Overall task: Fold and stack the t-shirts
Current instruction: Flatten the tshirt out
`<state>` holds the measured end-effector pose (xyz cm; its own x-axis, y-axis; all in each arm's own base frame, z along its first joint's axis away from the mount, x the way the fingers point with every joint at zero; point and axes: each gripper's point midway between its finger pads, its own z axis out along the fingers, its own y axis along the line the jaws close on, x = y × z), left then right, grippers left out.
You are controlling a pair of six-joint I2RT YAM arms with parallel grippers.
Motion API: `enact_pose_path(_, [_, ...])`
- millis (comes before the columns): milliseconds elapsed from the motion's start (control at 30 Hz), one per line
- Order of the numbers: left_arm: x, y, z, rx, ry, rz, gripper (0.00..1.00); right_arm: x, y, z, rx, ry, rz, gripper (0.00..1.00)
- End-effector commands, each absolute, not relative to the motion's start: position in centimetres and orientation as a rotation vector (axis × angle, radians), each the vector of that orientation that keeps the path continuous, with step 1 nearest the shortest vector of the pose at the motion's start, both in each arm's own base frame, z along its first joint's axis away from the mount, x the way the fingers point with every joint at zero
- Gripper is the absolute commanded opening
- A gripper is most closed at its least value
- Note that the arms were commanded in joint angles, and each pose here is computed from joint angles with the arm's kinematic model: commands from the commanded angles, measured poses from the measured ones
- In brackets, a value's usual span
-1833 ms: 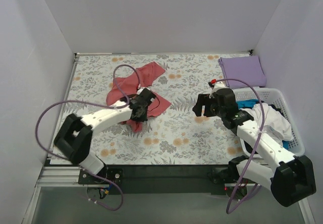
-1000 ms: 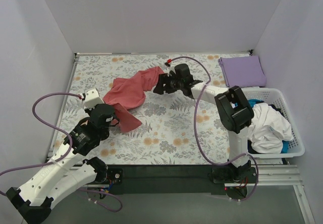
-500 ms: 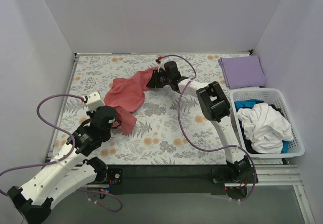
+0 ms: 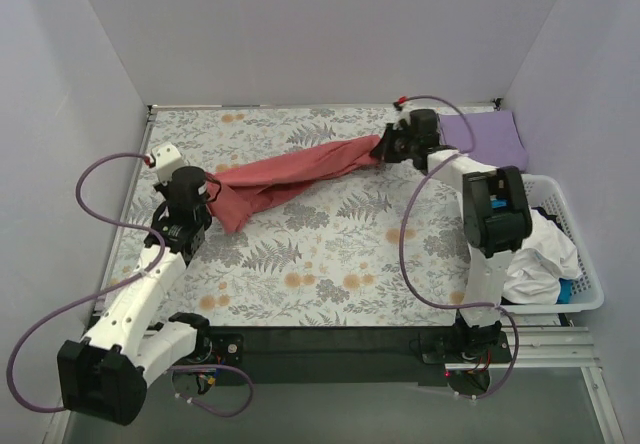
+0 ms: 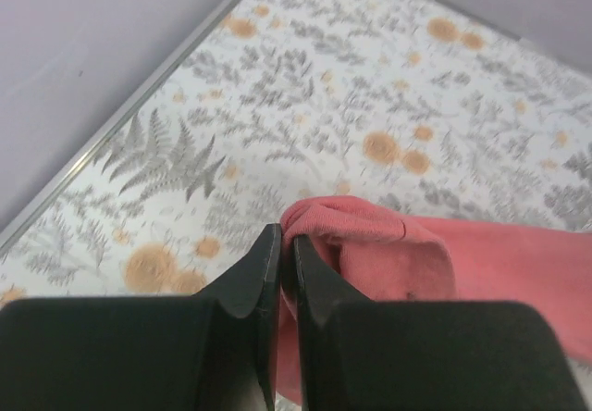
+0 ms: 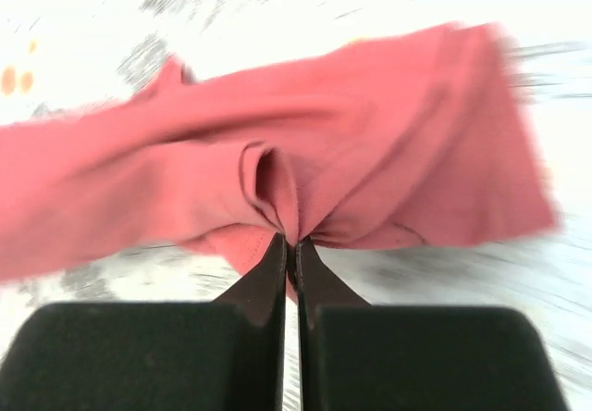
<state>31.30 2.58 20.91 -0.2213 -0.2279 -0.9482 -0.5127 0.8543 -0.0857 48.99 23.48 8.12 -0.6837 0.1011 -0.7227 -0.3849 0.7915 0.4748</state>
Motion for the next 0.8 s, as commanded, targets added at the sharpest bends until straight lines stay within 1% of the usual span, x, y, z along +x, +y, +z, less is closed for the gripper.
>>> enact_pose_path(0, [35.3,2.4,28.0,-0.551,1.608,0.208,0.00,49.7,16.4,11.8,-0.242,2.139,0.633,0.01])
enact_pose_path(67, [36.9,2.8,29.3,-0.579,1.574,0.183,0.00,49.4,14.6,12.7,-0.268,2.136,0.555,0.04])
enact_pose_path(133, [38.1,2.7,31.2,-0.600,1.525,0.138,0.00,48.9,12.8,13.3,-0.241,2.144,0.483,0.05])
enact_pose_path(200, [38.6,2.5,31.8,-0.599,1.512,0.113,0.00,48.9,11.1,13.5,-0.175,2.148,0.402,0.06])
enact_pose_path(333, [38.1,1.6,30.7,-0.592,1.546,0.052,0.00,46.5,9.5,13.8,-0.063,2.195,0.361,0.06])
enact_pose_path(367, [37.2,1.6,29.2,-0.594,1.581,0.057,0.00,45.5,9.4,13.0,-0.054,2.219,0.366,0.06])
enact_pose_path(400, [36.8,1.3,28.2,-0.584,1.606,0.043,0.00,44.9,9.4,13.9,-0.028,2.205,0.383,0.10])
enact_pose_path(433, [36.3,1.2,27.3,-0.580,1.631,0.039,0.00,44.1,9.4,13.4,-0.025,2.225,0.386,0.15])
enact_pose_path(467, [35.6,1.1,27.1,-0.593,1.627,0.016,0.00,43.2,9.0,12.4,0.002,2.259,0.371,0.22])
enact_pose_path(500, [34.9,1.1,24.7,-0.591,1.672,0.025,0.00,42.5,8.7,12.4,0.032,2.275,0.353,0.32])
enact_pose_path(567, [34.0,1.0,23.2,-0.596,1.696,0.009,0.00,40.8,8.9,11.2,0.023,2.320,0.375,0.41])
enact_pose_path(600, [33.6,0.5,21.5,-0.586,1.735,-0.007,0.00,40.4,9.4,11.9,0.011,2.305,0.400,0.46])
enact_pose_path(700, [32.9,-0.2,19.7,-0.567,1.776,-0.046,0.00,39.1,11.7,12.5,-0.075,2.279,0.438,0.55])
enact_pose_path(767, [32.4,-0.9,18.2,-0.548,1.812,-0.067,0.00,38.4,14.0,12.9,-0.140,2.244,0.520,0.55])
